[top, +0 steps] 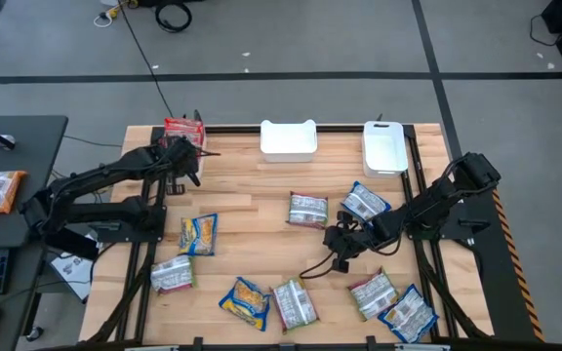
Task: Sort Maruchan noodles
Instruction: Put the orange noodle pack into the left white bin, then put the green noodle pack into the right white bin
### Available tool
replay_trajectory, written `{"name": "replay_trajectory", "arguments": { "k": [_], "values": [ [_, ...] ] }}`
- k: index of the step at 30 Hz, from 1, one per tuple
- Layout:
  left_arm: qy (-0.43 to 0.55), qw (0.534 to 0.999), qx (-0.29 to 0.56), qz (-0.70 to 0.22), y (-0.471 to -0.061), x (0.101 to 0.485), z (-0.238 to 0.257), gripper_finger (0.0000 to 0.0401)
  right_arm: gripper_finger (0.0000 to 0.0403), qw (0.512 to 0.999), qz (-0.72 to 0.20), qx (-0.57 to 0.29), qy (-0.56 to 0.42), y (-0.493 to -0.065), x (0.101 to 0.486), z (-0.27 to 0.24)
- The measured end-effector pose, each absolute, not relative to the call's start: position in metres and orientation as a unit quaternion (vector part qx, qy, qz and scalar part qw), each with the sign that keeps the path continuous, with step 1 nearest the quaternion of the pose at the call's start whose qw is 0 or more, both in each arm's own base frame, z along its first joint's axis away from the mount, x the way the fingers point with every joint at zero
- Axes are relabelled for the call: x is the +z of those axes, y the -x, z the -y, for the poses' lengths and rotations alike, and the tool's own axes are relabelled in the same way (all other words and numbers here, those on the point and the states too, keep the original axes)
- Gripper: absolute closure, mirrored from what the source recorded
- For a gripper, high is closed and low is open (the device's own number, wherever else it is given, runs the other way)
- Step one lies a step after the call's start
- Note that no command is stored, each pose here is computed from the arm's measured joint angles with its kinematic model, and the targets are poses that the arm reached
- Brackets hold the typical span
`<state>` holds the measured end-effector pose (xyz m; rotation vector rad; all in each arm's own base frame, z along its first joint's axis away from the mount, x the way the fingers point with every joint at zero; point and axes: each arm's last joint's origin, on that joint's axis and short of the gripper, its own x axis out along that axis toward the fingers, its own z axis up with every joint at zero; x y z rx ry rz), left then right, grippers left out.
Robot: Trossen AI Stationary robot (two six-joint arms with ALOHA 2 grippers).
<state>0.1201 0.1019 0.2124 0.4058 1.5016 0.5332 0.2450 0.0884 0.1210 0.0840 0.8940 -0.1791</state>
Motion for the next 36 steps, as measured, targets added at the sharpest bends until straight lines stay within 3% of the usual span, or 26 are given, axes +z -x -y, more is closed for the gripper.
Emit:
{"name": "replay_trajectory", "arguments": {
  "k": [8,17,25,31,36],
  "values": [
    [-0.096,0.648,0.247,-0.714,-0.105,0.207,-0.091,0.0315,0.0389,0.899,-0.430,-0.079,-0.030,-0.246,0.121,-0.089],
    [-0.096,0.642,0.297,-0.701,-0.107,0.209,-0.094,0.0271,0.0383,0.930,-0.366,-0.020,0.007,-0.255,0.131,-0.099],
    [-0.107,0.618,0.344,-0.699,-0.105,0.217,-0.096,0.0197,0.0375,0.932,-0.351,-0.081,0.045,-0.257,0.132,-0.091],
    [-0.069,0.647,0.384,-0.654,-0.112,0.255,-0.094,0.0149,0.0384,0.926,-0.347,-0.132,0.076,-0.262,0.133,-0.073],
    [-0.002,0.744,0.361,-0.563,-0.128,0.295,-0.085,0.0128,0.0394,0.919,-0.344,-0.176,0.082,-0.265,0.133,-0.057]
  ]
}}
